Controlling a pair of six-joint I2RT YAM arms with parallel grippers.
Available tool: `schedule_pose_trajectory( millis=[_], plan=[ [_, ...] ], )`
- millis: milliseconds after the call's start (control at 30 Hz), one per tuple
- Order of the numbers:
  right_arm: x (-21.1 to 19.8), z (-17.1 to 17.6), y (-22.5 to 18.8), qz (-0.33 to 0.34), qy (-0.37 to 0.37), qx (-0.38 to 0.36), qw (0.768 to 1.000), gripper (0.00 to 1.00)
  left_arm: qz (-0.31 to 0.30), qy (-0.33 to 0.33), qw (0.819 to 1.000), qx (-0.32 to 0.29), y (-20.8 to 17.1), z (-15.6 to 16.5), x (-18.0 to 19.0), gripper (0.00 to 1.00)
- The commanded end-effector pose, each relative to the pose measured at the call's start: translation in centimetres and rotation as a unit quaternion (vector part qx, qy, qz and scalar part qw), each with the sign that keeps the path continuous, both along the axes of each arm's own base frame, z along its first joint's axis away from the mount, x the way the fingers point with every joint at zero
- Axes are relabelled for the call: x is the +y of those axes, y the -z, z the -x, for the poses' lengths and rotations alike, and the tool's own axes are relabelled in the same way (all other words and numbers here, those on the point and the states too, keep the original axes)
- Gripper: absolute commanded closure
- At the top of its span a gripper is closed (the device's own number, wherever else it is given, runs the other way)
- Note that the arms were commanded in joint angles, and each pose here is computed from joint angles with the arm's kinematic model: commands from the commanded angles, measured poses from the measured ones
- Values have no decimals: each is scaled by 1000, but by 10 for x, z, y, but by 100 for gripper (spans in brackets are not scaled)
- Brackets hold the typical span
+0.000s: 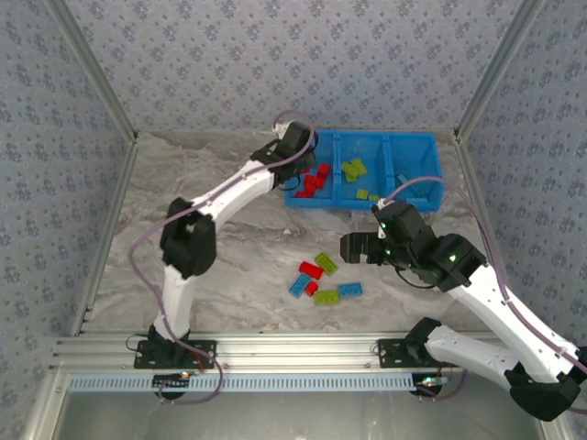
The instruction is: Sort the legos into containers by color
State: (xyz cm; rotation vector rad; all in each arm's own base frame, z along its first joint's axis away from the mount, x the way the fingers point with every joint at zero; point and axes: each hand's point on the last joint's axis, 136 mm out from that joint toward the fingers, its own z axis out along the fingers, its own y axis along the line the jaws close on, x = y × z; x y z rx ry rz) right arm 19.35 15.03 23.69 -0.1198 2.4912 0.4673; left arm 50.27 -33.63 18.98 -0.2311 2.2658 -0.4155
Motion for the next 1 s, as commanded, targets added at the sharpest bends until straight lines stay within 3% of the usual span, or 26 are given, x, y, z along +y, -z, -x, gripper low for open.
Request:
schedule_pose_trajectory(
  millis=[0,133,333,533,633,800,867,967],
  plan=[
    [-12,9,11,11,29,24,999,0,-29,25,999,-4,-17,-16,-7,55],
    [-16,13,12,9,35,23,999,0,-30,28,999,-14,-31,-28,-10,44],
    [-12,11,24,12,33,33,999,0,-29,66,997,-28,-70,11,-3,46],
    [3,6,55,40,5,61,997,0,6,140,984,-106,-109,121,25,48],
    [9,6,83,65,-14,84,994,1,-22,205,969,-134,-111,185,44,44],
    [27,6,128,89,-75,112,987,12,-92,328,927,-158,-97,279,87,34],
    [36,0,140,98,-96,107,985,17,-102,362,912,-163,-87,305,105,30],
    [45,-10,160,118,-113,107,981,24,-117,416,884,-180,-72,335,123,17]
  ],
)
